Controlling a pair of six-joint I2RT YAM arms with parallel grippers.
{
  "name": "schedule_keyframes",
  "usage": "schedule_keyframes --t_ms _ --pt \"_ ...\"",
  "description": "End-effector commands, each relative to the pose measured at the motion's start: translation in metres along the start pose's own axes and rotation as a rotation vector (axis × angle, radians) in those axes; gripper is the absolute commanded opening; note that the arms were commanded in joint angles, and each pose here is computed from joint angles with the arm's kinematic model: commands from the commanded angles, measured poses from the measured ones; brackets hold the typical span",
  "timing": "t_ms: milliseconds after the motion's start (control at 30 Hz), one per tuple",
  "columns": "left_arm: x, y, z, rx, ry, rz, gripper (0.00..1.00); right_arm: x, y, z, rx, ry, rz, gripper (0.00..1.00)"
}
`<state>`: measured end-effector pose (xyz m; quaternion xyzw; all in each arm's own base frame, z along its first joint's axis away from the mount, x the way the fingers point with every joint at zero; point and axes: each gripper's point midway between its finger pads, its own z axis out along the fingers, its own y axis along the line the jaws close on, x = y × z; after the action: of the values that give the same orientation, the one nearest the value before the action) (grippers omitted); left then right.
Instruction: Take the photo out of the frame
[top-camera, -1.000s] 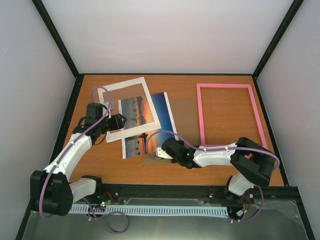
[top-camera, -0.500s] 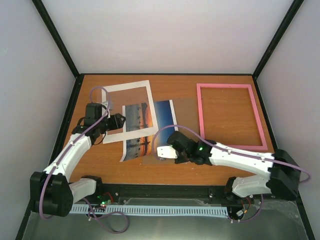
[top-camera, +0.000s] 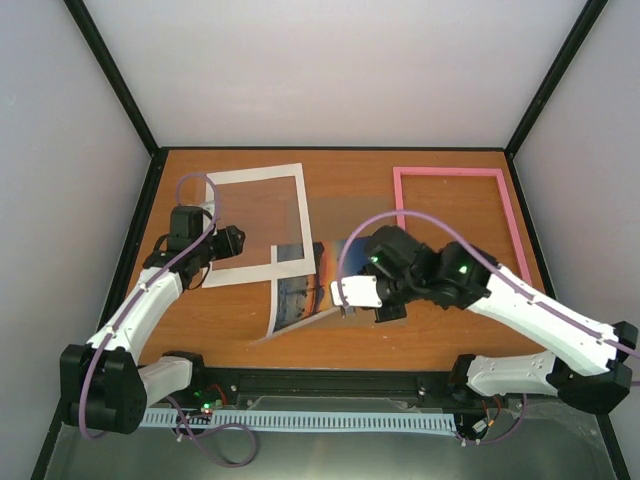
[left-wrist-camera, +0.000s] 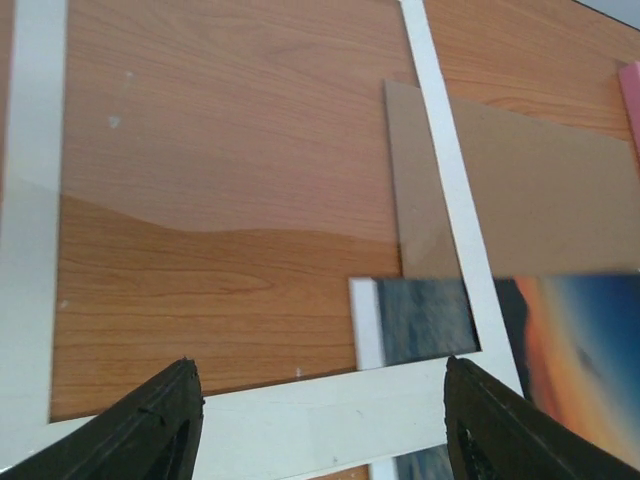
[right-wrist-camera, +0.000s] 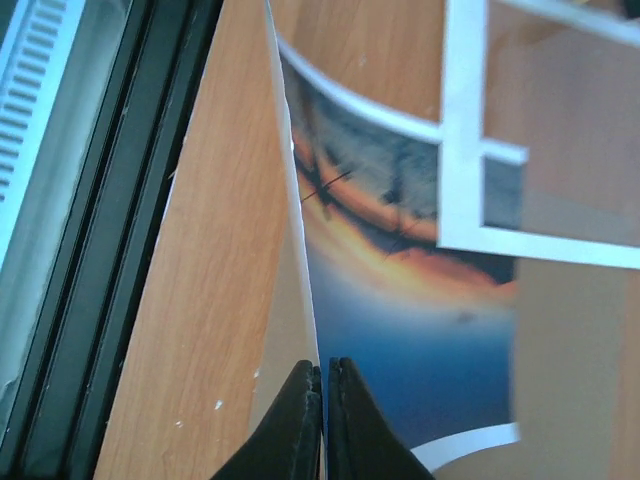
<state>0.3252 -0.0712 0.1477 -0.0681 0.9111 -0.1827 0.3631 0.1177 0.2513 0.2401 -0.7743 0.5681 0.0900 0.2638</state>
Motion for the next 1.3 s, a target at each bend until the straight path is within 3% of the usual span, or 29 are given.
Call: schedule_keyframes --t_ms 0,200,300,500,667,767,833,967,1100,1167,1267 --pt "-0.017 0.010 -0.011 -0.068 -0.082 -0.009 0.67 -0.020 -0.011 -0.050 0.038 -0.095 0.007 0.03" --pt "-0.024 0.016 -0.017 -0.099 -0.117 -0.021 0.68 -0.042 -0.098 -0.112 0.455 -0.133 0.021 0.03" --pt "-0.024 0.016 -0.017 -0.095 -0.117 -0.026 0.68 -0.041 -0.137 -0.136 0.648 -0.076 0.002 0.03" --pt "-0.026 0.015 -0.023 -0.087 -0.133 -0.027 0.69 -0.036 -0.211 -0.157 0.841 0.020 -0.019 0.03" --pt "-0.027 0.011 -0.029 -0.070 -0.155 -0.027 0.69 0.003 -0.300 -0.154 0.964 0.101 -0.018 0.03" --pt "-0.027 0.009 -0.031 -0.057 -0.164 -0.025 0.69 0.016 -0.363 -0.172 1.085 0.149 0.022 0.03" --pt "-0.026 0.008 -0.031 -0.051 -0.162 -0.024 0.69 0.005 -0.394 -0.201 1.182 0.110 0.052 0.03" --pt "-0.027 0.007 -0.032 -0.050 -0.163 -0.024 0.69 -0.034 -0.406 -0.248 1.326 0.001 0.022 0.03" --pt "-0.029 0.006 -0.035 -0.046 -0.176 -0.023 0.69 -0.063 -0.369 -0.277 1.347 -0.106 -0.022 0.03" --pt "-0.030 0.005 -0.037 -0.042 -0.183 -0.022 0.69 -0.061 -0.348 -0.263 1.275 -0.150 -0.019 0.03" --pt "-0.030 0.005 -0.039 -0.043 -0.191 -0.020 0.69 -0.041 -0.302 -0.191 1.033 -0.156 -0.050 0.03"
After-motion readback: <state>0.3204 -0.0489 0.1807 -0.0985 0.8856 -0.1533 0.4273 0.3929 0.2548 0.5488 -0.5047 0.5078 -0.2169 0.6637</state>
